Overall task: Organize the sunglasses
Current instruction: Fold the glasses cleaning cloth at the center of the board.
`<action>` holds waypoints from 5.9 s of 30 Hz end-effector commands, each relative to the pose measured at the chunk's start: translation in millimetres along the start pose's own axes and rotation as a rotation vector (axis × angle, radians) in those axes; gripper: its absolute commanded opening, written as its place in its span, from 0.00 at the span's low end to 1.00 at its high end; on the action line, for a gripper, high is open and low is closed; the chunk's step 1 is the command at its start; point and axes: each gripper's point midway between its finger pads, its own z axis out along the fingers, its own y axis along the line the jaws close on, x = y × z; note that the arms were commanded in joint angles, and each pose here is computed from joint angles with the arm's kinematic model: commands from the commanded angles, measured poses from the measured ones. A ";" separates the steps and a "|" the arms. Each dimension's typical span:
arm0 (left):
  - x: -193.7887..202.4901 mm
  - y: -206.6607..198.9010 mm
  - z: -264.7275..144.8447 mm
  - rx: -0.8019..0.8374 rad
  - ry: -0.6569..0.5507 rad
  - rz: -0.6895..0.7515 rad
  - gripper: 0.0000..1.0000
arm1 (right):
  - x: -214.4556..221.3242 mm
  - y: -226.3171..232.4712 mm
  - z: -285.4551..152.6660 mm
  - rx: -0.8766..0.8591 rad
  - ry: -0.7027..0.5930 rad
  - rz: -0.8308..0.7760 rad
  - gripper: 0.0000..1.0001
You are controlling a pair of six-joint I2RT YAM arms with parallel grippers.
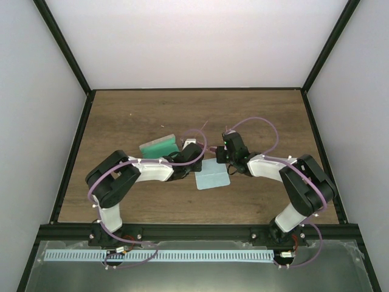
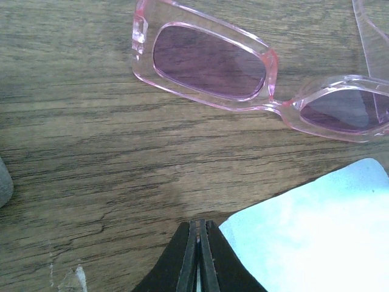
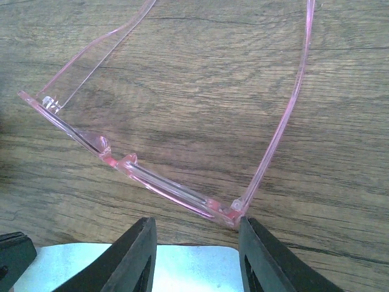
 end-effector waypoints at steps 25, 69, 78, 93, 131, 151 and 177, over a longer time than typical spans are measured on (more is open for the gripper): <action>-0.3 15.3 -2.9 -0.085 -0.014 0.006 0.28 | 1.8 -0.7 21.3 0.006 0.023 -0.009 0.39; 15.2 9.8 9.4 -0.116 0.017 0.052 0.04 | -1.2 -7.7 25.3 0.046 0.018 -0.006 0.39; 16.0 8.9 11.2 -0.115 0.021 0.059 0.04 | 1.5 -5.2 22.1 0.022 0.027 -0.016 0.39; 16.5 6.9 11.3 -0.106 0.028 0.059 0.04 | 18.1 -10.4 16.7 0.037 0.056 -0.027 0.39; 18.2 6.5 12.7 -0.103 0.034 0.059 0.04 | 33.8 -9.4 13.2 0.051 0.078 -0.044 0.10; 5.2 -2.5 0.0 -0.046 -0.018 0.048 0.04 | 17.3 0.0 -7.0 0.022 -0.011 -0.035 0.01; 5.0 -15.5 -20.1 0.036 -0.051 0.047 0.04 | 19.0 4.7 -20.6 0.028 -0.038 -0.041 0.01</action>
